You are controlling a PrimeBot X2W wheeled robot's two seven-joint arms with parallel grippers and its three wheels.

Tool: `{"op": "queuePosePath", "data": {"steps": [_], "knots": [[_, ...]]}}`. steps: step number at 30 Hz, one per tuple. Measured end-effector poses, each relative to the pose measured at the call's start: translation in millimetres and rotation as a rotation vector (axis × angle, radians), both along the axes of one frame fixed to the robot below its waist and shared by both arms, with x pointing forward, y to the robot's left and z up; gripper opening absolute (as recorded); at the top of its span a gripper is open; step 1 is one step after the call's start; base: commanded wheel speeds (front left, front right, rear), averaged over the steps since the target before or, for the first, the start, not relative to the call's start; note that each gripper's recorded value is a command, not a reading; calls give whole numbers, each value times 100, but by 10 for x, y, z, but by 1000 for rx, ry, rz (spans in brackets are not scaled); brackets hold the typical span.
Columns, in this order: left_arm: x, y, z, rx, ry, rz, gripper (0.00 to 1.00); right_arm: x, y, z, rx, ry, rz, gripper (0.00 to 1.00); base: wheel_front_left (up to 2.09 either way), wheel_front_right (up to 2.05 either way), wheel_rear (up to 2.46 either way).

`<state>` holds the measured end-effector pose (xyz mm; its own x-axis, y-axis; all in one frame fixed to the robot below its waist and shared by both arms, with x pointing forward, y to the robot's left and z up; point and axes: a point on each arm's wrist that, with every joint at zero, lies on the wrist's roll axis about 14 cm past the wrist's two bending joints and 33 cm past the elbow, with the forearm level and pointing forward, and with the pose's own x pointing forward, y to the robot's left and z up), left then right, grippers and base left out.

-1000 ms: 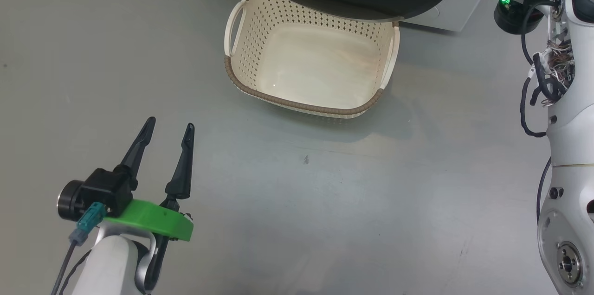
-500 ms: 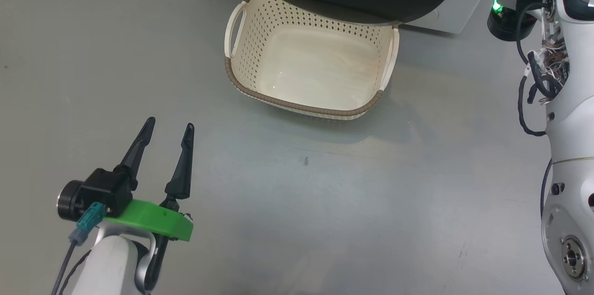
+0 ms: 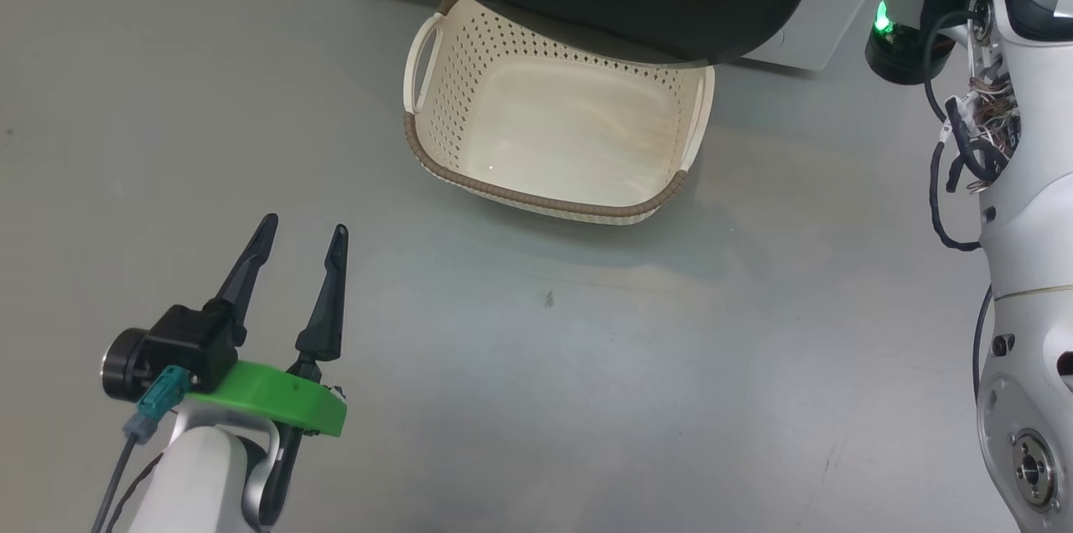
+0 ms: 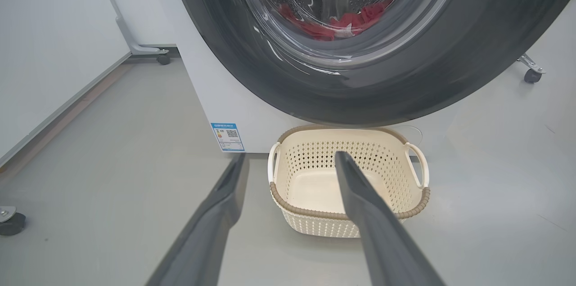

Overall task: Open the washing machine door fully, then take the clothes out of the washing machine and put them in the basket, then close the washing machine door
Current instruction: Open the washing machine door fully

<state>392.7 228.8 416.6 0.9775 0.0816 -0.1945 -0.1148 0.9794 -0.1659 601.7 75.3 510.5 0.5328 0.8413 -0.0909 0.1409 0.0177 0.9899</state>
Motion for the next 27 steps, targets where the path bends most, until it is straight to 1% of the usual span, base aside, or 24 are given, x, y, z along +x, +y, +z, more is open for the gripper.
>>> {"op": "queuePosePath", "data": {"steps": [17, 27], "knots": [[-34, -8, 167, 14, -43, -7, 100, -405, 104, -53, -21, 37, 105, 0, 0, 0, 0], [-121, -9, 227, 18, -56, -4, 100, -756, 211, -14, -3, 51, 205, 0, 0, 0, 0]]}}
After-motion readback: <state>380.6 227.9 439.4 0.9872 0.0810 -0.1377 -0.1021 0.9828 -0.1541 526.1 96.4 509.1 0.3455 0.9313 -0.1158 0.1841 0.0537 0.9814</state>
